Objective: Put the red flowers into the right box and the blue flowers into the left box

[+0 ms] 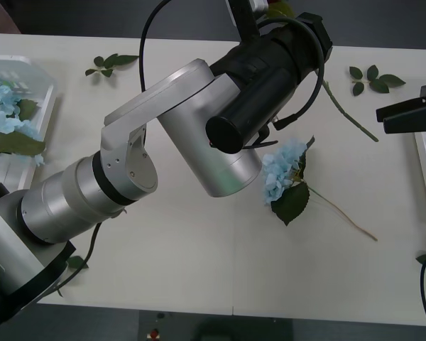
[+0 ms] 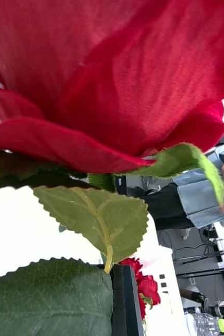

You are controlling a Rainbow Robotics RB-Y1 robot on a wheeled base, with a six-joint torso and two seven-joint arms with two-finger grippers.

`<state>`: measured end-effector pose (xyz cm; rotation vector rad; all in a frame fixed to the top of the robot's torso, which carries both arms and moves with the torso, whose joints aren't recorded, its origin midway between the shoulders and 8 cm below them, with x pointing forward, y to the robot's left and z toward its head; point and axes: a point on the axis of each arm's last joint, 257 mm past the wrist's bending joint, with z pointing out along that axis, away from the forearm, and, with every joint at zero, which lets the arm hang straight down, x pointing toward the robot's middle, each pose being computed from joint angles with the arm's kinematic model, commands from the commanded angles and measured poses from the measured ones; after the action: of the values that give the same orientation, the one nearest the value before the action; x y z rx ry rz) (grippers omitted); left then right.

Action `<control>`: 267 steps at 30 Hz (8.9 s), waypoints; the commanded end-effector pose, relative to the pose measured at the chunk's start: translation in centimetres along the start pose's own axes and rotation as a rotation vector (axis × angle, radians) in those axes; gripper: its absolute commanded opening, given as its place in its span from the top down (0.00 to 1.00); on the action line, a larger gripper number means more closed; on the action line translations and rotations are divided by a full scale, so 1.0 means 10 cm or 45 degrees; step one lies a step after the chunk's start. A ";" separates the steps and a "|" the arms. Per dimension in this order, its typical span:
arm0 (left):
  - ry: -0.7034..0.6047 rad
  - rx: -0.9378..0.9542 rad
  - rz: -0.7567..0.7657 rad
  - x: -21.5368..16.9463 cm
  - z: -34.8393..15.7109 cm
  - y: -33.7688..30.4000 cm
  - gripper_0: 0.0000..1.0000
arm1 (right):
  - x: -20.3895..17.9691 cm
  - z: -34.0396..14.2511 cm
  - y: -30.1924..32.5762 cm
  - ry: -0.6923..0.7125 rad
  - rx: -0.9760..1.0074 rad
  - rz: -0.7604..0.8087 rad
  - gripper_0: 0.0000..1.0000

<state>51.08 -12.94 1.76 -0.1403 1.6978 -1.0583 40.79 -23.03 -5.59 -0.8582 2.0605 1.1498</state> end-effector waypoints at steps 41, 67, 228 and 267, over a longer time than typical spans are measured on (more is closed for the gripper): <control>-0.024 0.140 -0.037 -0.10 -0.09 -0.52 1.00 | -0.44 0.82 0.28 -0.001 -0.134 0.335 1.00; -0.024 0.140 -0.037 -0.10 -0.09 -0.52 0.00 | -0.46 0.69 0.24 -0.019 -0.100 0.331 1.00; 0.477 0.821 1.018 0.01 -1.98 1.13 0.00 | 1.63 1.07 -1.90 0.758 0.902 -0.432 0.00; 0.477 0.821 1.018 0.01 -1.98 1.13 0.00 | 1.89 1.30 -1.92 0.761 0.936 -0.430 1.00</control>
<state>40.04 4.51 -6.01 1.0584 1.4526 -1.0217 47.24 -25.53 -34.78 -1.1230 2.4387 -0.1129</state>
